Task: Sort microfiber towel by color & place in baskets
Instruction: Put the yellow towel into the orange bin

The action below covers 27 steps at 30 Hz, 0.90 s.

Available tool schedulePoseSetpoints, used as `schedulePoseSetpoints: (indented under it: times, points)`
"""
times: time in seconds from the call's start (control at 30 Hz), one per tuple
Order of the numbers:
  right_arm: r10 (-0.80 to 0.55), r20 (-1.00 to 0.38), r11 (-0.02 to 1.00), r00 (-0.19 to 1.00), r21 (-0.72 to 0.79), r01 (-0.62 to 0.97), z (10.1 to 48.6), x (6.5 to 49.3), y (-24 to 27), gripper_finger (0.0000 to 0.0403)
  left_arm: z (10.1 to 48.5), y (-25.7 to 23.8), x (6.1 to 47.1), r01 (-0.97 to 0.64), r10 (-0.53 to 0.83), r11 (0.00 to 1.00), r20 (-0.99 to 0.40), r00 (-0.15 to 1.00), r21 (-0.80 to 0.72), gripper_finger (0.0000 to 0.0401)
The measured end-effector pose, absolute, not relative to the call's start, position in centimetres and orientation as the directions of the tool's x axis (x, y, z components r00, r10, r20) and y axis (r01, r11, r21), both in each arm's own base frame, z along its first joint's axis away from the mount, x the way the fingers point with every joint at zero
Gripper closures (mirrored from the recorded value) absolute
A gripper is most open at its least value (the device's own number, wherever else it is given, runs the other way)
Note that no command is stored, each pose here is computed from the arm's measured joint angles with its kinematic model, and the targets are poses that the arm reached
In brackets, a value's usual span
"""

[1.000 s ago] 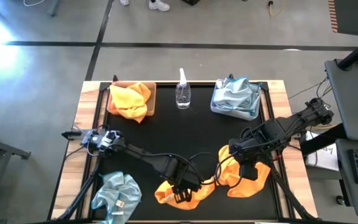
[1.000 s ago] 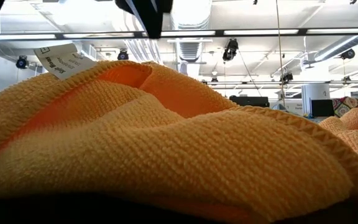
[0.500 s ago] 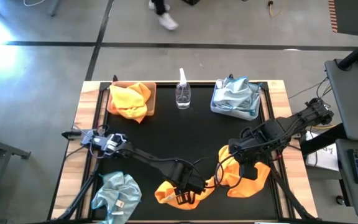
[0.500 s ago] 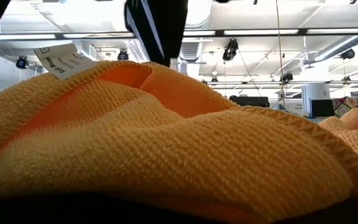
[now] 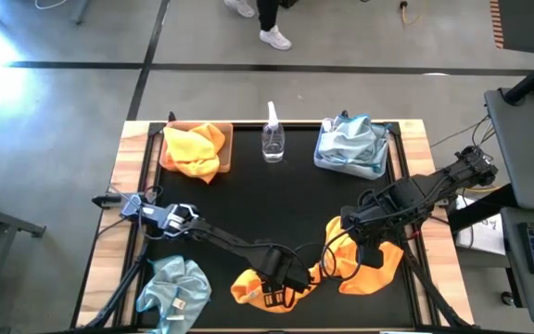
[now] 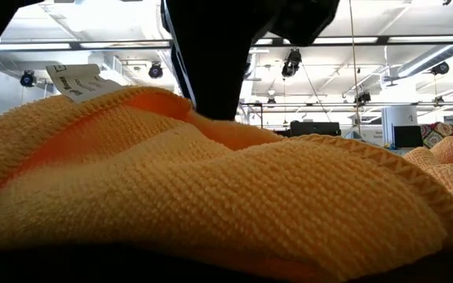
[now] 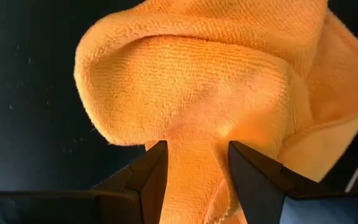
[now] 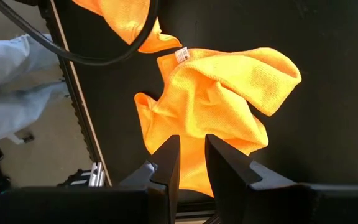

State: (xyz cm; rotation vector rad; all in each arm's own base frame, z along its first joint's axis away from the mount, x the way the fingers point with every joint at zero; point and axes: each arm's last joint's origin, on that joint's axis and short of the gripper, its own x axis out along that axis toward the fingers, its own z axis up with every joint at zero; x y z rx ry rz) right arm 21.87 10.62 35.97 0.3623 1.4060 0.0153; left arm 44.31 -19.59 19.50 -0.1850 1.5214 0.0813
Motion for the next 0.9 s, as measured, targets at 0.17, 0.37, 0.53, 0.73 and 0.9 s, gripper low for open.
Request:
schedulePoseSetpoints:
  times: [0.17, 0.37, 0.53, 0.73, 0.9]
  points:
    - [0.223, -0.959, 0.945, 0.173, 0.256, 0.203, 36.0, 21.9, 10.6, 0.0335, 18.2, -19.7, 44.6, -0.167, -0.054, 0.984, -0.998, 0.031, -0.059, 0.0248]
    - [0.223, -0.959, 0.945, 0.174, 0.256, 0.202, 36.0, 21.9, 10.6, 0.0335, 16.9, -19.8, 44.8, -0.152, -0.045, 0.987, -0.999, 0.01, -0.046, 0.0248]
    - [0.222, -0.959, 0.945, 0.174, 0.256, 0.202, 36.0, 21.9, 10.6, 0.0335, 16.0, -19.9, 45.0, -0.144, -0.044, 0.989, -0.999, 0.005, -0.044, 0.0248]
    - [0.222, -0.959, 0.946, 0.174, 0.256, 0.201, 36.0, 21.9, 10.6, 0.0335, 15.7, -19.9, 45.1, -0.146, -0.044, 0.988, -0.999, 0.002, -0.044, 0.0248]
    - [0.222, -0.959, 0.946, 0.174, 0.255, 0.2, 36.0, 21.9, 10.6, 0.0335, 15.7, -19.9, 45.2, -0.148, -0.045, 0.988, -0.999, 0.004, -0.045, 0.0253]
